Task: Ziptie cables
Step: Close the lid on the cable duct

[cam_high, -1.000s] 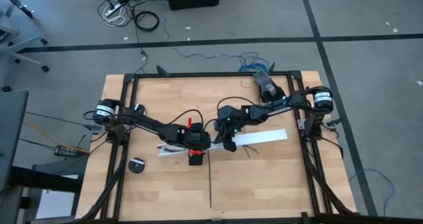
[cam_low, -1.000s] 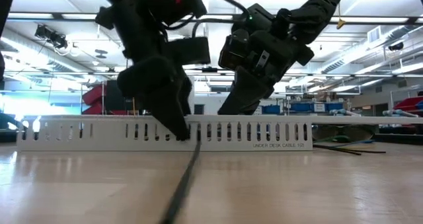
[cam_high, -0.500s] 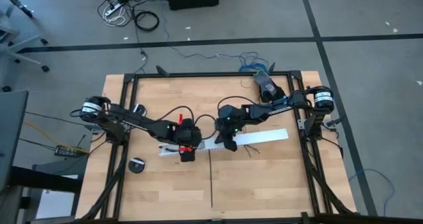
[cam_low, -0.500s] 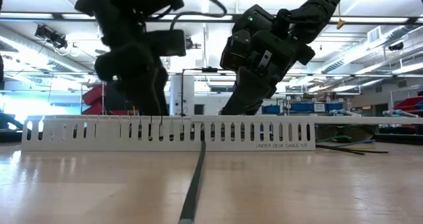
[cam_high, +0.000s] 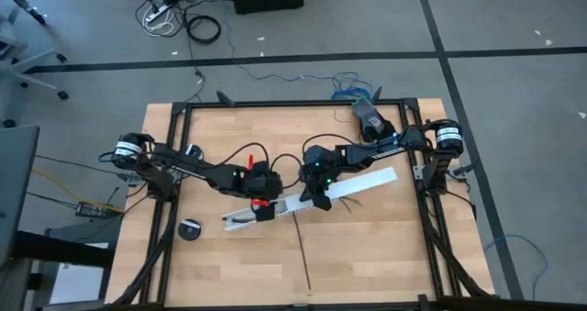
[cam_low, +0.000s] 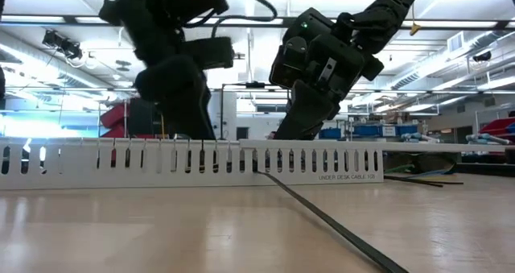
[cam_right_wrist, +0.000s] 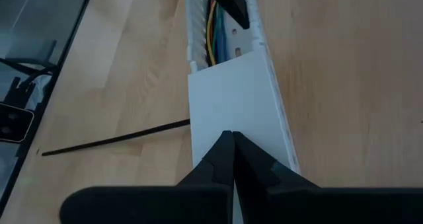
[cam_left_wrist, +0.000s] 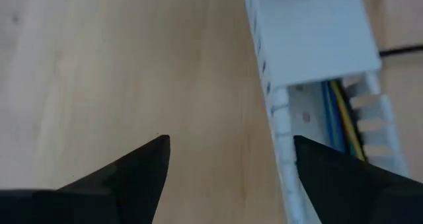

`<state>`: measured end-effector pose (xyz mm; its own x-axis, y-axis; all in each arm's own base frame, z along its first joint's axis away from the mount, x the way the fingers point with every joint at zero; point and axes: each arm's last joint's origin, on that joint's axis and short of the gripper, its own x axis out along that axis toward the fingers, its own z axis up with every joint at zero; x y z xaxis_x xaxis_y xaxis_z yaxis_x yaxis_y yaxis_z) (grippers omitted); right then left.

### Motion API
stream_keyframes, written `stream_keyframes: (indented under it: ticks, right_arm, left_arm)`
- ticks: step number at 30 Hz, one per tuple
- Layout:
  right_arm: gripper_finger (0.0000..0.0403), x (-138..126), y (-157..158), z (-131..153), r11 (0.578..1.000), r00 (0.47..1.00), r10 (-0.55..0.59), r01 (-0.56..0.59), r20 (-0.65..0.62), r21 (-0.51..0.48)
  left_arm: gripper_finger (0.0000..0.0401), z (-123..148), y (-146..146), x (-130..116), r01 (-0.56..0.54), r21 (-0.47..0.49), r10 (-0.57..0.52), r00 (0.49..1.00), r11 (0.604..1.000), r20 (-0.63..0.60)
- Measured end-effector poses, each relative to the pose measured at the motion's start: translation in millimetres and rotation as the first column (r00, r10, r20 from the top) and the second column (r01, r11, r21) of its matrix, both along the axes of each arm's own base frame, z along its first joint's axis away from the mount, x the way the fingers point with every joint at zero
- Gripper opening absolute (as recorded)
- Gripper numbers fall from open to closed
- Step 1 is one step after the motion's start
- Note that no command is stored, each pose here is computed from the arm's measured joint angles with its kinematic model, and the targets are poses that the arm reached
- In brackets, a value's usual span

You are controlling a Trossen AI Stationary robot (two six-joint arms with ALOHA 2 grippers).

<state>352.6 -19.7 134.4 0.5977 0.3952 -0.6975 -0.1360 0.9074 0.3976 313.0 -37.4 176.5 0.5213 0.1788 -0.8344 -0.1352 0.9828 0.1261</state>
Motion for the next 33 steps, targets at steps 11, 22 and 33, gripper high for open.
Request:
stream_keyframes:
  ticks: [11,22,33]
  right_arm:
    - [0.0000,-0.1,0.0,-0.1,1.000,1.000,0.014,-0.014,0.006,-0.010]
    - [0.0000,0.9,-2.9,0.3,1.000,1.000,-0.001,0.001,0.023,-0.001]
    - [0.0000,7.6,-4.8,5.0,0.998,0.994,-0.057,0.058,0.093,-0.010]
  left_arm:
    - [0.0308,40.1,0.0,6.9,0.051,-0.042,-0.052,0.999,0.998,-0.008]
    - [0.0307,45.2,-15.0,-25.3,0.011,-0.136,-0.004,0.999,0.991,0.053]
    - [0.0290,29.6,-35.0,-66.9,0.005,-0.219,0.026,0.990,0.976,0.138]
